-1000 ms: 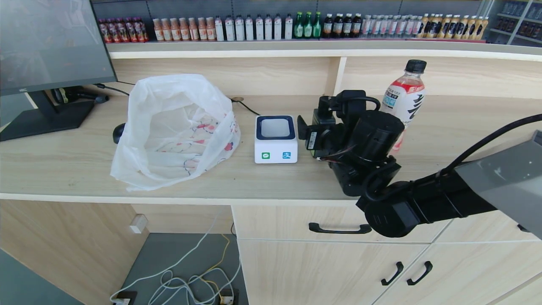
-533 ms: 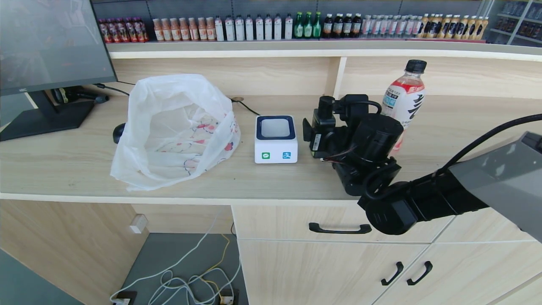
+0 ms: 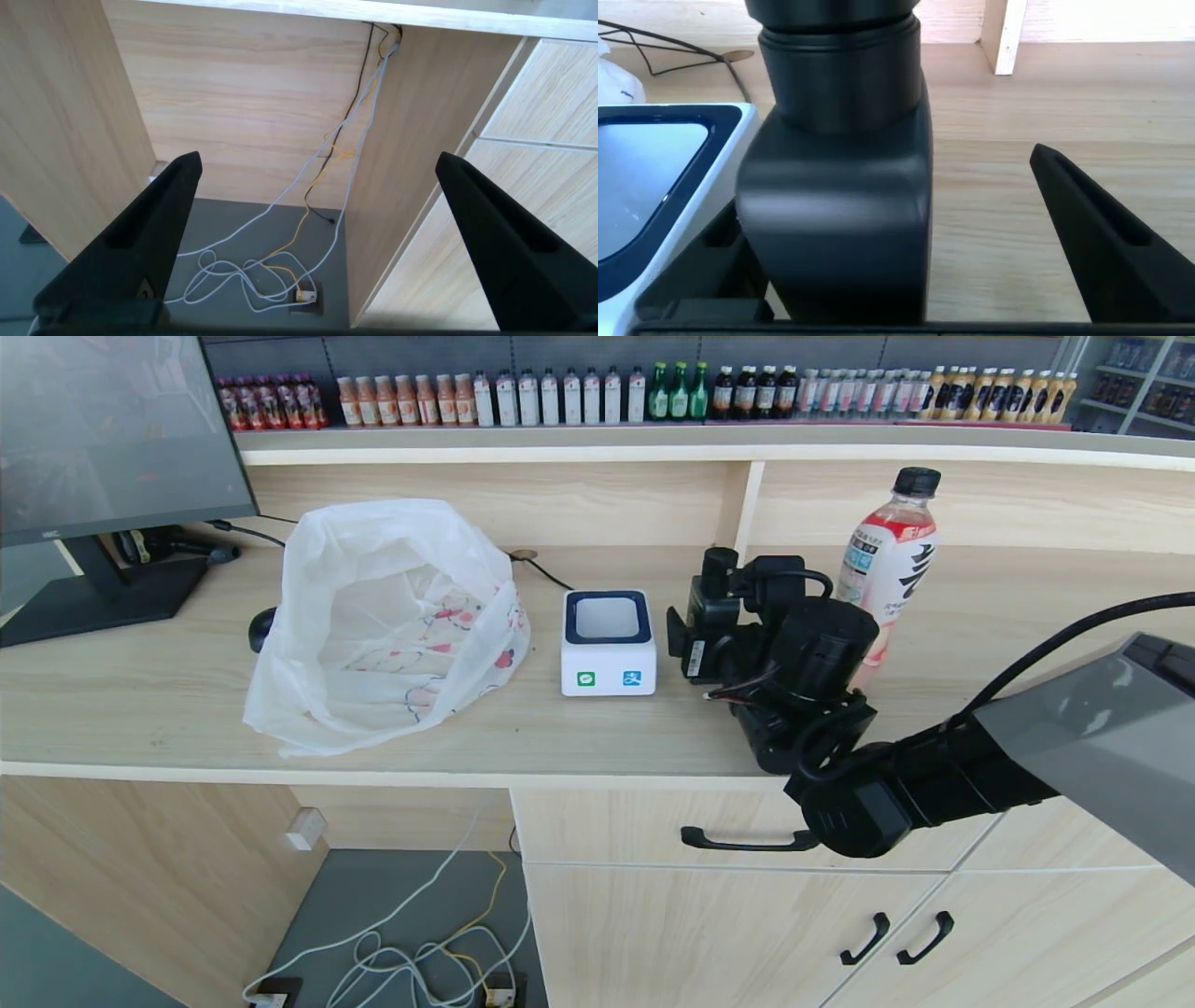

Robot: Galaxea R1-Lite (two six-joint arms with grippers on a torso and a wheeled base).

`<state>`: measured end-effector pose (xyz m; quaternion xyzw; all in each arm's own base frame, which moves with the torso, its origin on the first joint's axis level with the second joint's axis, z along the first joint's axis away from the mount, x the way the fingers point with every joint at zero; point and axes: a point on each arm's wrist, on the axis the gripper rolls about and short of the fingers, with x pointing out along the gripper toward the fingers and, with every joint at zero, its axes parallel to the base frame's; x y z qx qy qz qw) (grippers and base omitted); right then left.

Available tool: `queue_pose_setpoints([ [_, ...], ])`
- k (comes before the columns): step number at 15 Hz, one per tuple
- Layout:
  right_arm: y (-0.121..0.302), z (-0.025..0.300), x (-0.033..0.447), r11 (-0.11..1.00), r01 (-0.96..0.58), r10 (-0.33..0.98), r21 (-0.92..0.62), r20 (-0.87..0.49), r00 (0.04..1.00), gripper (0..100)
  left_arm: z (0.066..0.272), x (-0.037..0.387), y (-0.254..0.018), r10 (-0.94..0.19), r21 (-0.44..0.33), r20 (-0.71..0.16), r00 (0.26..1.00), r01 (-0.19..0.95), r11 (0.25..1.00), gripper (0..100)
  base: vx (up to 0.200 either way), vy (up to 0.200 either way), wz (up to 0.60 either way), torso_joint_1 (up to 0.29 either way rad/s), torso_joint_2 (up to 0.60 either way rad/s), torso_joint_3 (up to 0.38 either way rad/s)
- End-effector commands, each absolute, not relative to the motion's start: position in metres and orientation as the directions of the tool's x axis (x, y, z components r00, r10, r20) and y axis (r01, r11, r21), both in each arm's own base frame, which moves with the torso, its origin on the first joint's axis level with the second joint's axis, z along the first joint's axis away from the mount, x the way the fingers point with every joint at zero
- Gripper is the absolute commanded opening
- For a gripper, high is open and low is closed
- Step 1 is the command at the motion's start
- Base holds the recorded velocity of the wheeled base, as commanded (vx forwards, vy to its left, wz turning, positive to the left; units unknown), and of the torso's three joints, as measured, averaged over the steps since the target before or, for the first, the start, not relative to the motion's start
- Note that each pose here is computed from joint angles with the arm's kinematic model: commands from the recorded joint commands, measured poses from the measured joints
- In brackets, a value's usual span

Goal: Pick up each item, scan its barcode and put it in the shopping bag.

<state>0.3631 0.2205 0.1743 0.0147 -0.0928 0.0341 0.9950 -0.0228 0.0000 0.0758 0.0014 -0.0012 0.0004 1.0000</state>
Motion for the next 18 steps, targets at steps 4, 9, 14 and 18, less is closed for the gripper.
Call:
queue_pose_setpoints([
  [4, 0.222, 0.177, 0.361, 0.996, -0.079, 0.072, 0.028, 0.201, 0.977, 0, 0.076, -0.023, 0.000, 0.002, 0.003, 0.003, 1.000, -0.002, 1.000, 100, 0.000, 0.000, 0.00, 0.000, 0.00, 0.000],
  [9, 0.221, 0.178, 0.355, 0.996, -0.088, 0.079, 0.032, 0.215, 0.974, 0, 0.076, -0.023, 0.000, 0.002, 0.003, 0.003, 1.000, -0.002, 1.000, 100, 0.000, 0.000, 0.00, 0.000, 0.00, 0.000],
  [14, 0.213, 0.193, 0.335, 0.992, -0.126, 0.116, 0.029, 0.230, 0.966, 0, 0.076, -0.023, 0.000, 0.002, 0.003, 0.003, 1.000, -0.002, 1.000, 100, 0.000, 0.000, 0.00, 0.000, 0.00, 0.000],
  [18, 0.201, 0.220, 0.307, 0.986, -0.163, 0.146, 0.042, 0.271, 0.951, 0, 0.076, -0.023, 0.000, 0.002, 0.003, 0.003, 1.000, -0.002, 1.000, 100, 0.000, 0.000, 0.00, 0.000, 0.00, 0.000],
])
